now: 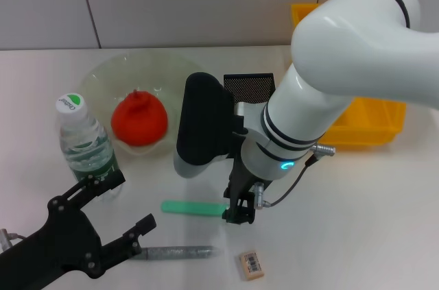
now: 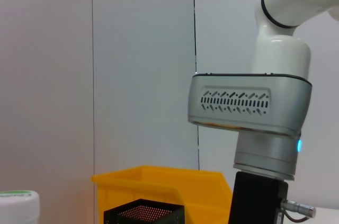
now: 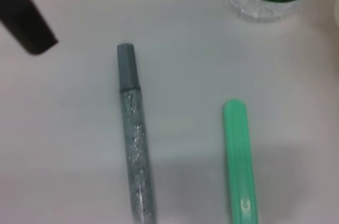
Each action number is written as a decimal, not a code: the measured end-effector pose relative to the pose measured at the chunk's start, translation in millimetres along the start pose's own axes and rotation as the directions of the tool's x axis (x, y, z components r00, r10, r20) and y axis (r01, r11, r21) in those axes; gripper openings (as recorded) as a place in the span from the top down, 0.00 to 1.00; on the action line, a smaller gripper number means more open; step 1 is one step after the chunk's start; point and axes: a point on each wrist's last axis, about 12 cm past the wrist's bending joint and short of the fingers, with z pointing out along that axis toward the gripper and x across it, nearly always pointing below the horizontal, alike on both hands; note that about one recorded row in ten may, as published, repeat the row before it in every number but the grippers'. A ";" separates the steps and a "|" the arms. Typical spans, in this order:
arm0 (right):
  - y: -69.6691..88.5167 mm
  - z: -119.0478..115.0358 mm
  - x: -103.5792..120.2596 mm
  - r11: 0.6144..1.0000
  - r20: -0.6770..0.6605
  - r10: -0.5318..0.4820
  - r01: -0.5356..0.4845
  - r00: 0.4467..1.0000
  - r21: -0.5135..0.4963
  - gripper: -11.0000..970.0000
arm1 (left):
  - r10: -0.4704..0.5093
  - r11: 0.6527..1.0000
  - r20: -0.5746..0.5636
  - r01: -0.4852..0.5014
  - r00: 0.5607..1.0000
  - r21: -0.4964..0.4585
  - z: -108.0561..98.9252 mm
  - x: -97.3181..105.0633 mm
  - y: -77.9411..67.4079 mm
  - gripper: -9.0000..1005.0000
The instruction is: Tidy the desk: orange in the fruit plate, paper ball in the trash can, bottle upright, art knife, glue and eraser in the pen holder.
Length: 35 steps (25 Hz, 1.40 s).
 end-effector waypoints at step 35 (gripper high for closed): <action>-3.7 9.0 6.7 1.000 -0.020 0.015 -0.015 1.000 0.007 0.82 | -0.006 1.000 0.000 0.006 1.000 0.000 1.4 0.8 -0.3 0.19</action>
